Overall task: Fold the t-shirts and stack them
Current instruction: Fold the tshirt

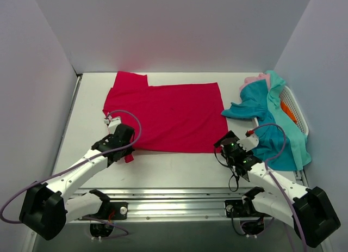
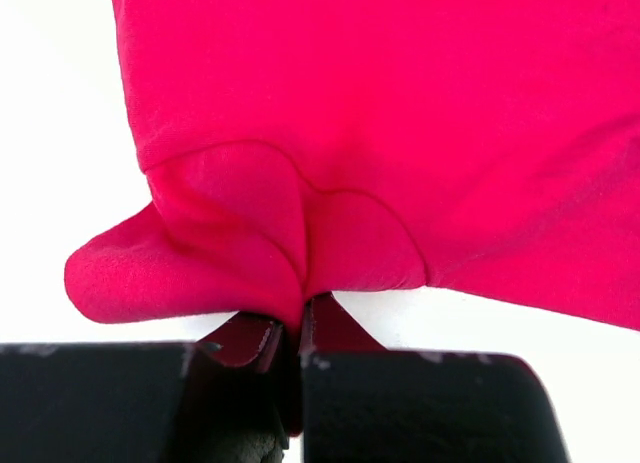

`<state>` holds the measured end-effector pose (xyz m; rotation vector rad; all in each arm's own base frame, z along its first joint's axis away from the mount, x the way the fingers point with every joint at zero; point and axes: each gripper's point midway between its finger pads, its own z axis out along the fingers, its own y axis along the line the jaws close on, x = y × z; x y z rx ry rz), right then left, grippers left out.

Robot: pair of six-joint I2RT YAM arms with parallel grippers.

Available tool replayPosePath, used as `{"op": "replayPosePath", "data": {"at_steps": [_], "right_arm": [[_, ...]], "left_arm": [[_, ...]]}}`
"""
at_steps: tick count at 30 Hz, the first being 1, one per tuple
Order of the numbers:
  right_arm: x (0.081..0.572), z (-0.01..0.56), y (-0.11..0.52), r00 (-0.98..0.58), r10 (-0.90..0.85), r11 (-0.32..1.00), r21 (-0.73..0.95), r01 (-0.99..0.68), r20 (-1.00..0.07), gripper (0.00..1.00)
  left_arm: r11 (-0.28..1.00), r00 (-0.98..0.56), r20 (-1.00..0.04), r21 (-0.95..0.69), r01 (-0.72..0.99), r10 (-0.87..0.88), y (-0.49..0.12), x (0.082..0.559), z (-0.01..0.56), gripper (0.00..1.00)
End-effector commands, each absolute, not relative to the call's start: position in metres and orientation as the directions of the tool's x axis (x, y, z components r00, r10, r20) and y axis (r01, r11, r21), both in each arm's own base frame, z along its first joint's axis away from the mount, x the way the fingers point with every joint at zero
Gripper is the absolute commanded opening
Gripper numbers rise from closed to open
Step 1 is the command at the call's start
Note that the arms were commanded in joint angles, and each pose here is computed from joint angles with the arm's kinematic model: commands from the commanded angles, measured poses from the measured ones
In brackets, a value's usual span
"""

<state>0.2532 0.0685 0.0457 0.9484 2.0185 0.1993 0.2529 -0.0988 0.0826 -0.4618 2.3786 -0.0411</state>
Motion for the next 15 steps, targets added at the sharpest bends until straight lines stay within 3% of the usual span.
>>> {"op": "replayPosePath", "data": {"at_steps": [1,12,15], "right_arm": [[0.259,0.038,0.081,-0.340,0.721,0.675,0.502,0.541,-0.604,0.96],[0.269,0.015,0.098,-0.407,0.711,0.694,0.476,0.540,-0.574,0.84],[0.271,0.017,0.099,-0.406,0.712,0.694,0.486,0.531,-0.573,0.62]], "left_arm": [[0.939,-0.678,-0.652,-0.197,-0.280,-0.339,-0.098,0.261,0.089,0.02],[0.937,-0.686,-0.639,-0.220,-0.272,-0.349,-0.095,0.265,0.087,0.02],[0.935,-0.680,-0.642,-0.227,-0.272,-0.354,-0.094,0.265,0.088,0.02]]}}
